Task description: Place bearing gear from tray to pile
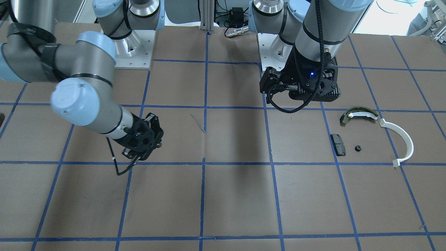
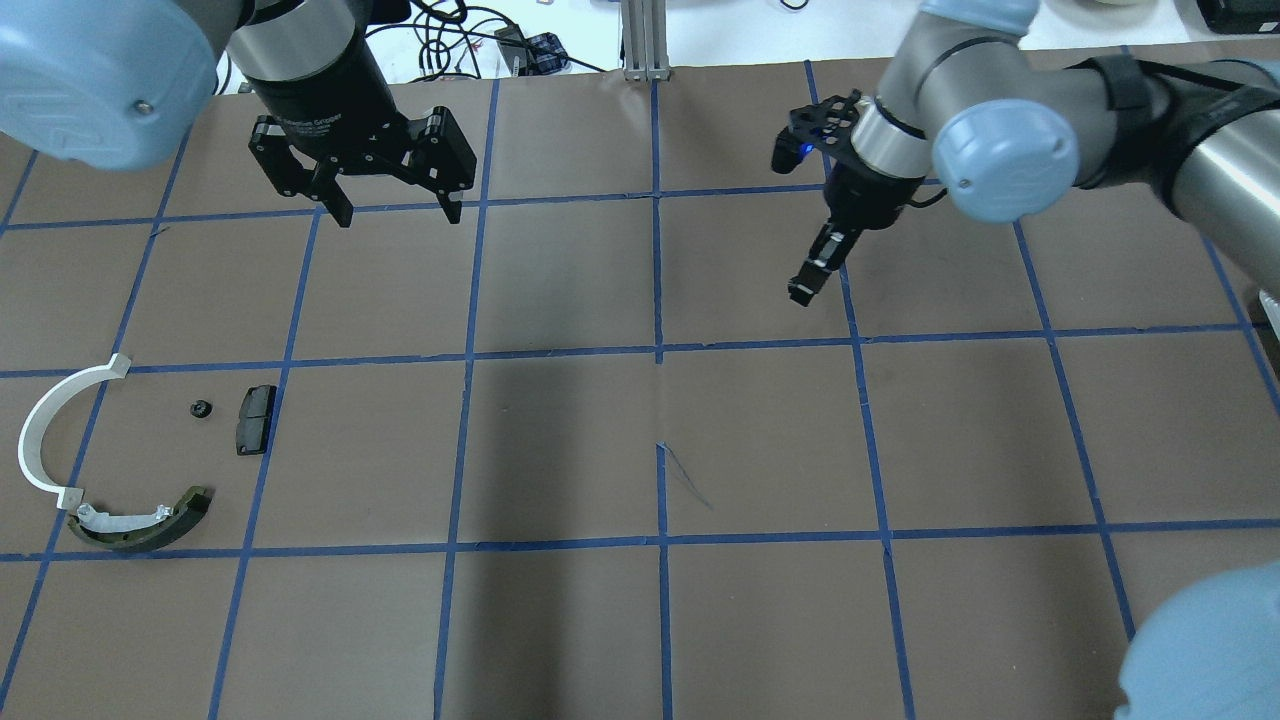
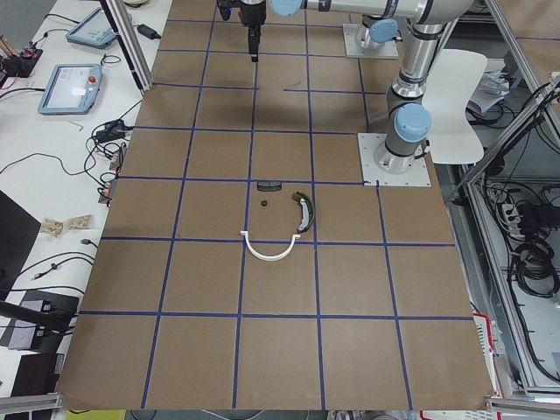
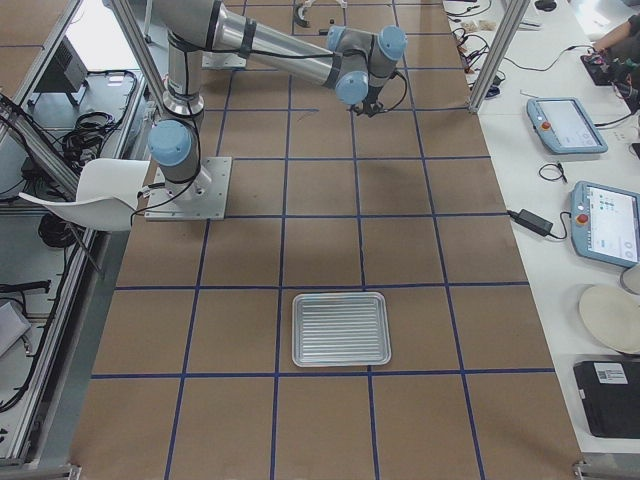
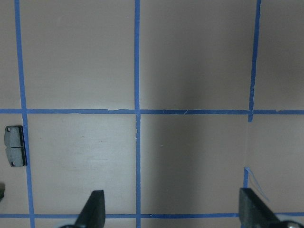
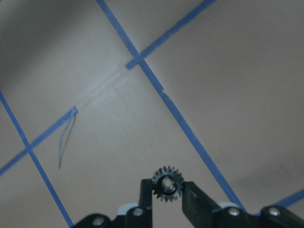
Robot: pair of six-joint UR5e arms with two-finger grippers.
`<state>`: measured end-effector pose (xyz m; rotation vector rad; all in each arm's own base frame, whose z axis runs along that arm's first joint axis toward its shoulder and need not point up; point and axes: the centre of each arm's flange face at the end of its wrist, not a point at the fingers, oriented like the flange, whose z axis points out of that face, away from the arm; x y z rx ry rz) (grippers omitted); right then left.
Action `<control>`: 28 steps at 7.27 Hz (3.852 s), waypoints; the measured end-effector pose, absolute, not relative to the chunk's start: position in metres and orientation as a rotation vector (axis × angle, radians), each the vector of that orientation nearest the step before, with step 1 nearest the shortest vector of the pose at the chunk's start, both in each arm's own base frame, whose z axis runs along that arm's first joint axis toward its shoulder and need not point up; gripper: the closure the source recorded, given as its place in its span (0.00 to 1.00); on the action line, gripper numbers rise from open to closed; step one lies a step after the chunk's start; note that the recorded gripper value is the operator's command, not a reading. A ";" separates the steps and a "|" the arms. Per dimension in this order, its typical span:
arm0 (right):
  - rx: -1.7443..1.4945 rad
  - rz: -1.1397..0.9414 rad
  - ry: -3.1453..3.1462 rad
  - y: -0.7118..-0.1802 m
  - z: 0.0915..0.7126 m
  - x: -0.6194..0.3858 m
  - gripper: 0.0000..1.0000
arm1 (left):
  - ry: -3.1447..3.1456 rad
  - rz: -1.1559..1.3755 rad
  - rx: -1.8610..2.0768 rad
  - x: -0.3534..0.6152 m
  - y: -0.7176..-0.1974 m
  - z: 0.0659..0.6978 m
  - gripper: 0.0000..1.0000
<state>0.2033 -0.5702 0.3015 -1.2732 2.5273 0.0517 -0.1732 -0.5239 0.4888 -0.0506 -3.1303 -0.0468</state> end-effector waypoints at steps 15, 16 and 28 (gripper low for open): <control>-0.767 -0.071 2.827 -0.525 0.280 0.261 0.00 | -3.133 -0.243 0.054 -0.151 -0.519 0.227 0.00; -0.633 0.006 2.861 -0.544 0.312 0.216 0.00 | -3.142 -0.223 0.090 -0.178 -0.514 0.215 0.00; 0.227 0.275 3.114 -0.505 0.472 0.098 0.00 | -3.177 -0.183 -0.001 -0.323 -0.468 0.167 0.92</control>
